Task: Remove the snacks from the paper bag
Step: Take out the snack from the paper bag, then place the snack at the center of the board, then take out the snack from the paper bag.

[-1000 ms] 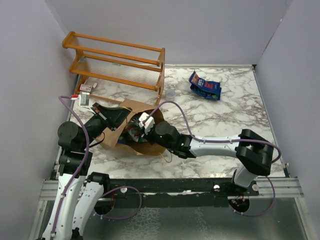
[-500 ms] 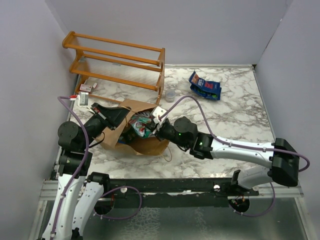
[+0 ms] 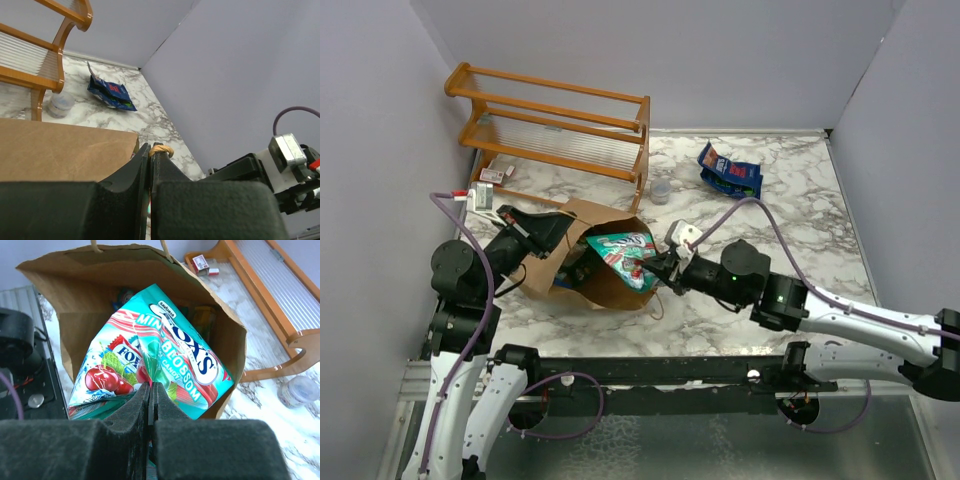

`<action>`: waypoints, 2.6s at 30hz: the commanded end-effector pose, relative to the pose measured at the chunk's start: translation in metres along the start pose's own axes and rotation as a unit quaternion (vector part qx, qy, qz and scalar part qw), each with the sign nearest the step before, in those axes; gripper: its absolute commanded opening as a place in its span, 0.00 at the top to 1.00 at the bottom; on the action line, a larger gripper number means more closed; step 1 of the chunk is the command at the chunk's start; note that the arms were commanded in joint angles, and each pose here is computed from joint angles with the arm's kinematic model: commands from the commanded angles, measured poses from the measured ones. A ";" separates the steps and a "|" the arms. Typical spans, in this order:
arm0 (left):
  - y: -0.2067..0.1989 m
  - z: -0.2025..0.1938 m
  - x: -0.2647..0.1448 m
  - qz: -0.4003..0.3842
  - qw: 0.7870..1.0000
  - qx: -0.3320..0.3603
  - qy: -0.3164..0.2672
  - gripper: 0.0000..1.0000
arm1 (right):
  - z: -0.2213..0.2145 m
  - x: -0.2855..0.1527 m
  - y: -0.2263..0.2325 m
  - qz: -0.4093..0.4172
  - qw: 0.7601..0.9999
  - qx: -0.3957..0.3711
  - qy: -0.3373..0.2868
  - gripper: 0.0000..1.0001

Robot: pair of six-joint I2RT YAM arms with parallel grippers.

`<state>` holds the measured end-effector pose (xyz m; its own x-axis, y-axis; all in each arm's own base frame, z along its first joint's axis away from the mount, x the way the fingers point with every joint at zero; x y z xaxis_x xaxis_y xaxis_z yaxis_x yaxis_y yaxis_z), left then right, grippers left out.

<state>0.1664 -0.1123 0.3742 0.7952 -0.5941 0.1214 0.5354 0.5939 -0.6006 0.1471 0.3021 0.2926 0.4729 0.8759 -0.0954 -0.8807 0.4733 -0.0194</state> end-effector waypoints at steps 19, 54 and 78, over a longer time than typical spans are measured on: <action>0.005 0.007 0.004 0.023 1.000 0.017 -0.006 1.00 | 0.063 -0.104 -0.099 -0.378 0.920 -0.048 -0.091 0.99; -0.021 -0.035 -0.015 -0.152 0.986 0.002 0.065 1.00 | -0.118 -0.048 -0.207 -0.450 0.877 0.141 0.095 0.21; 0.005 -0.062 -0.016 -0.099 0.988 -0.098 0.067 1.00 | -0.059 0.000 0.028 0.174 0.977 0.126 0.008 0.52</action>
<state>0.1293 -0.1336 0.3182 0.6045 -0.7833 0.1450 0.6137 0.3418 -0.7117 0.1103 0.2843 0.2311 0.0771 0.9957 -0.0522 -0.9589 0.0884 0.2697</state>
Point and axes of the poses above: each gripper's point midway between its finger pads, its own x axis out along the fingers, its own y axis along the line the jaws close on, z = x × y, the point moved 5 cm from there along -x, back along the fingers, and after that the axes turned 5 degrees about x, right-handed, at the moved point
